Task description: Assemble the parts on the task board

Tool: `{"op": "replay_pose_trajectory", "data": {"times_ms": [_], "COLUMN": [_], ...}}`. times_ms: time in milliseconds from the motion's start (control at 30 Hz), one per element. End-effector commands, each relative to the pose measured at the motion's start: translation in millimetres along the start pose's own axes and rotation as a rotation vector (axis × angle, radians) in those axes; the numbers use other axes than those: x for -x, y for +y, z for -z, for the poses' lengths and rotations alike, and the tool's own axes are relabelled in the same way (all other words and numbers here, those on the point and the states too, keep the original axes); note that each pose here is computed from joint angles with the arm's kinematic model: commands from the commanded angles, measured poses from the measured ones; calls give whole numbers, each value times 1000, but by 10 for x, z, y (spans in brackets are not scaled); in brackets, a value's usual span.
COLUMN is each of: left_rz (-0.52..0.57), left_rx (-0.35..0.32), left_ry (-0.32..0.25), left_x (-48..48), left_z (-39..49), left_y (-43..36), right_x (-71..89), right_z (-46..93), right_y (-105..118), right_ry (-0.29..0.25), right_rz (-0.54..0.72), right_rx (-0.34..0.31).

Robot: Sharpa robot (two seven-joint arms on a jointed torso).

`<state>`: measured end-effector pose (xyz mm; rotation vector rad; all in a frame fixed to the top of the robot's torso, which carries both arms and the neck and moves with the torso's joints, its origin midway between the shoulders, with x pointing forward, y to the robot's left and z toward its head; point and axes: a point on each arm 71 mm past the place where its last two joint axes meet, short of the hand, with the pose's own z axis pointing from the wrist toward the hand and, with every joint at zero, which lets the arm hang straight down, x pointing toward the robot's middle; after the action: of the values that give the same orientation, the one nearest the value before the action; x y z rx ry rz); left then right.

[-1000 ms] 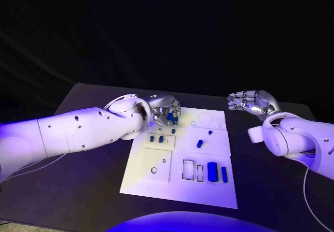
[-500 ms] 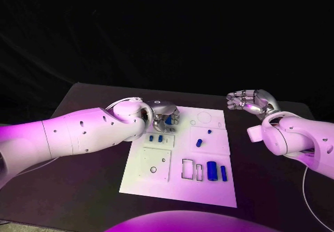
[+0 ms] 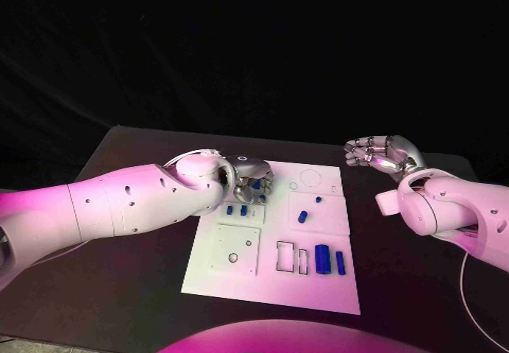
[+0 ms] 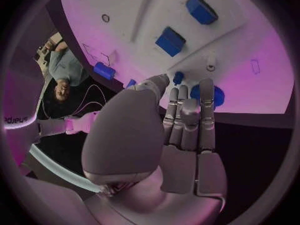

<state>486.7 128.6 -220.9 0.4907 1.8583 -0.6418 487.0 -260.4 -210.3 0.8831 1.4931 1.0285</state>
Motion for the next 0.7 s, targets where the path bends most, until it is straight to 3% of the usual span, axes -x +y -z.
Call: {"op": "replay_pose_trajectory", "data": {"times_ms": [33, 700], "left_rz": [-5, -1], "left_rx": [1, 39], "left_ry": [27, 33], "left_x": [-21, -77], "left_z": [-16, -55], "left_y": [-24, 20], "right_x": [-21, -24], "right_z": [3, 2], "right_y": [14, 14], "right_ry": [19, 21], "right_rz": [5, 5], "right_rx": [18, 18]}}
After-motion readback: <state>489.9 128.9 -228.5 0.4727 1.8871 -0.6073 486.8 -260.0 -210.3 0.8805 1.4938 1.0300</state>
